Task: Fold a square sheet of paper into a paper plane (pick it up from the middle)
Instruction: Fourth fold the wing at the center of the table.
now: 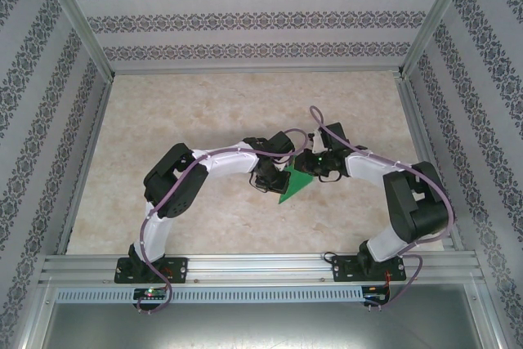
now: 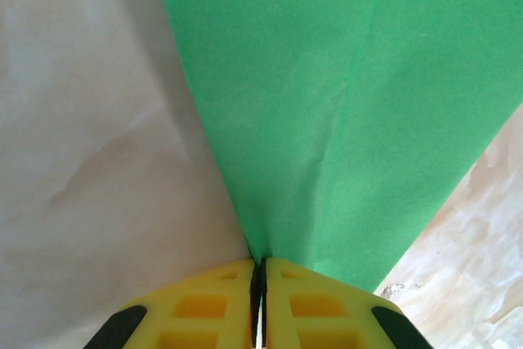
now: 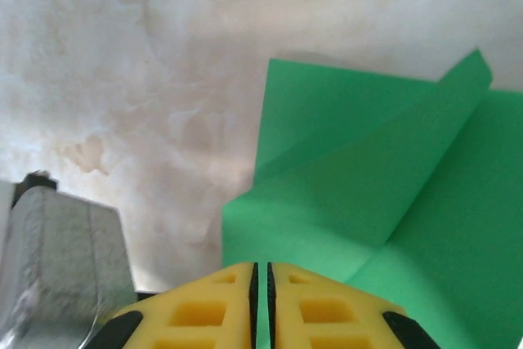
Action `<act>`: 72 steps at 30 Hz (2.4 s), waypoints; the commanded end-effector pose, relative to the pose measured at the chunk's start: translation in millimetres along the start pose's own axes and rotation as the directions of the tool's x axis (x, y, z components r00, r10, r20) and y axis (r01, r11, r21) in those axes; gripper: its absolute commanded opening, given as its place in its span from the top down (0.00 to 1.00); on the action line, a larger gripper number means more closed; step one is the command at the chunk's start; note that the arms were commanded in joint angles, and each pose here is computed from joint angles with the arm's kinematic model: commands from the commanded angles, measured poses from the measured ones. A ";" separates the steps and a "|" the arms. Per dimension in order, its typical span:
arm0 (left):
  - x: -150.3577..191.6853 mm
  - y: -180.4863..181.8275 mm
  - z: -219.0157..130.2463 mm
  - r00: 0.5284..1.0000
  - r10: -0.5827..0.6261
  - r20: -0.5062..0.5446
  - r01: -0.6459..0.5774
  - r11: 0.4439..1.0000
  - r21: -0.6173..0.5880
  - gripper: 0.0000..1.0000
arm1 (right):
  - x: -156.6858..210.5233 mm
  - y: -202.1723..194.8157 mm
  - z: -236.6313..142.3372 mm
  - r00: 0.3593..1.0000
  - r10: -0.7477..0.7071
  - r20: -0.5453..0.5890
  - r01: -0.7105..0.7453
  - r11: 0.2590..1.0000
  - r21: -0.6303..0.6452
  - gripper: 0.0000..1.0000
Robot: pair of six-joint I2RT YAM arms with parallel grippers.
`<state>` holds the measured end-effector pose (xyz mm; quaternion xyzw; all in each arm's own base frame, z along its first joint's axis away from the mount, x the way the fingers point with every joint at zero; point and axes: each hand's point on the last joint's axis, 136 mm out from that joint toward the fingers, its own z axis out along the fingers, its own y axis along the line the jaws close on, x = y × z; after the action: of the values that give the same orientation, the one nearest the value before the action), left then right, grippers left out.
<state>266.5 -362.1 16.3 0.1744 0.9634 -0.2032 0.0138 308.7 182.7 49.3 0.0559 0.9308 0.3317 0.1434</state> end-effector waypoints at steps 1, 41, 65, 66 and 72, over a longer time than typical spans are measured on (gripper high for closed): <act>30.9 41.6 33.1 0.996 0.014 -0.087 -0.030 0.983 -0.183 0.88 | 15.2 9.4 1.8 0.988 0.145 -0.051 -0.150 0.982 -0.116 0.88; -19.6 -13.7 -52.5 0.974 0.097 0.207 -0.068 0.987 -0.143 0.85 | 62.9 -65.6 36.0 0.964 0.236 -0.122 -0.220 0.967 0.126 0.94; 17.5 -10.0 17.0 0.998 0.028 0.056 -0.029 0.999 0.021 0.94 | 57.9 -58.3 30.6 0.969 0.216 -0.122 -0.205 0.974 0.094 0.95; 19.9 -8.5 18.3 0.998 0.027 0.051 -0.028 0.999 0.018 0.94 | 56.7 -58.2 30.4 0.969 0.216 -0.119 -0.206 0.974 0.092 0.95; 30.9 -2.3 20.5 0.999 0.019 0.034 -0.020 1.000 0.020 0.94 | 50.4 -55.9 28.1 0.973 0.205 -0.107 -0.196 0.977 0.084 0.95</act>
<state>260.4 -380.3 20.3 0.1847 0.9495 -0.2412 0.0790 284.0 194.8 14.0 0.1016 0.9115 0.3908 0.0784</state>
